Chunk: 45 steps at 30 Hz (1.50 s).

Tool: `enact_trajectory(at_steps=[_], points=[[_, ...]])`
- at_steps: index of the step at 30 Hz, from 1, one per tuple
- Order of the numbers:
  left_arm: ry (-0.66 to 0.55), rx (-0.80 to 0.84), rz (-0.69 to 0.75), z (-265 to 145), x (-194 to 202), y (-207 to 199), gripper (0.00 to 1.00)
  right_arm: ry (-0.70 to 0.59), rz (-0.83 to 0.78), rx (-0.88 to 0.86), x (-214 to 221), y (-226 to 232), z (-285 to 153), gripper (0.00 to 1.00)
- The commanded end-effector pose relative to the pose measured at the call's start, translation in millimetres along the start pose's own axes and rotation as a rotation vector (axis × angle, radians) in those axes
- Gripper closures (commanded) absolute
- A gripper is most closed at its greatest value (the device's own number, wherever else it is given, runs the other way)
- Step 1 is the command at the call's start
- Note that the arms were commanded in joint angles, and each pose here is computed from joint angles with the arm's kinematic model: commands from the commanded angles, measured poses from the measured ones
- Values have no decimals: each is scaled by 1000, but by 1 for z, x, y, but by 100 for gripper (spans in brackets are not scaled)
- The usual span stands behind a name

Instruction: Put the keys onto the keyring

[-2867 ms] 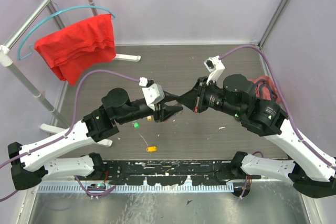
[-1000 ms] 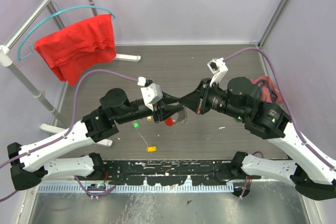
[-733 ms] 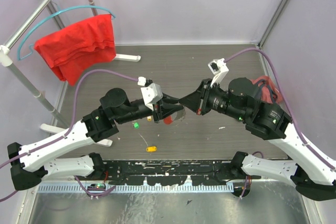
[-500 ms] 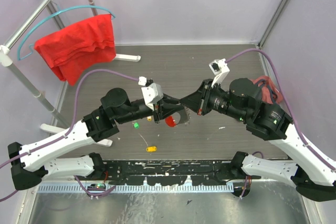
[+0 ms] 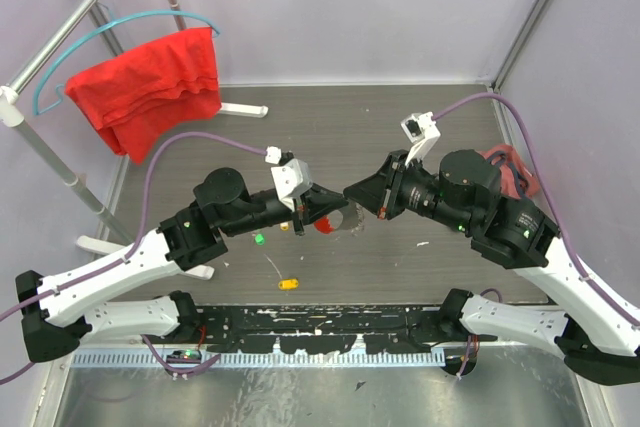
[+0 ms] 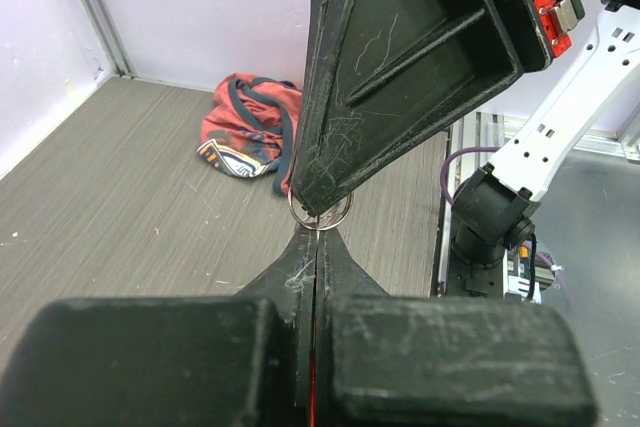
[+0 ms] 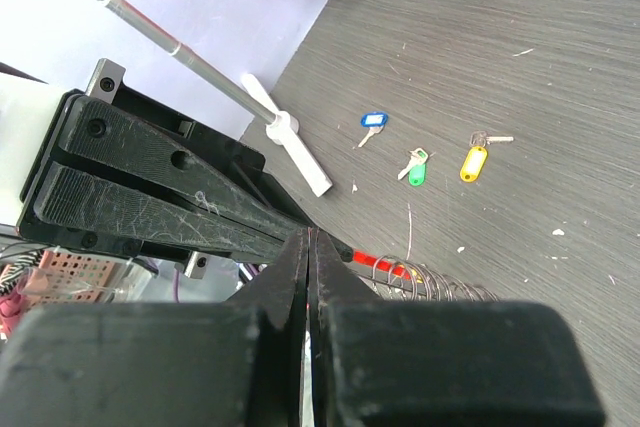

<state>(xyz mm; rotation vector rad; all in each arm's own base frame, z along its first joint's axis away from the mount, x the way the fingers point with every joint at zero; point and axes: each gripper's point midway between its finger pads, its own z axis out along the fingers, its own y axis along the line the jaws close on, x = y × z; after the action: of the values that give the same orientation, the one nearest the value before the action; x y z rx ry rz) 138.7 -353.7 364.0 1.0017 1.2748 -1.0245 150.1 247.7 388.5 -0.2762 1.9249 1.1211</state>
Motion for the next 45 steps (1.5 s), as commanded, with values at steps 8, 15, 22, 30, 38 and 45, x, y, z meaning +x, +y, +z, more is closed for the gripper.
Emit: enact_trajectory(at_steps=[8, 15, 22, 30, 38, 45], points=[[-40, 20, 7, 2, -12, -4, 100, -59, -42, -35, -18, 10, -2, 76], [-14, 15, 7, 0, -7, -3, 100, -62, -56, -30, -19, 10, -8, 73], [-2, 4, 13, -2, -7, -2, 100, -36, -84, -39, -14, 10, -9, 70], [3, -2, 13, -2, -5, -1, 100, -11, -112, -38, -8, 7, -12, 71], [11, 6, 16, -4, -4, -2, 100, -18, -140, -41, -8, 6, -21, 74], [14, 10, 14, -3, -2, -3, 100, 14, -144, -86, 0, 11, -18, 74]])
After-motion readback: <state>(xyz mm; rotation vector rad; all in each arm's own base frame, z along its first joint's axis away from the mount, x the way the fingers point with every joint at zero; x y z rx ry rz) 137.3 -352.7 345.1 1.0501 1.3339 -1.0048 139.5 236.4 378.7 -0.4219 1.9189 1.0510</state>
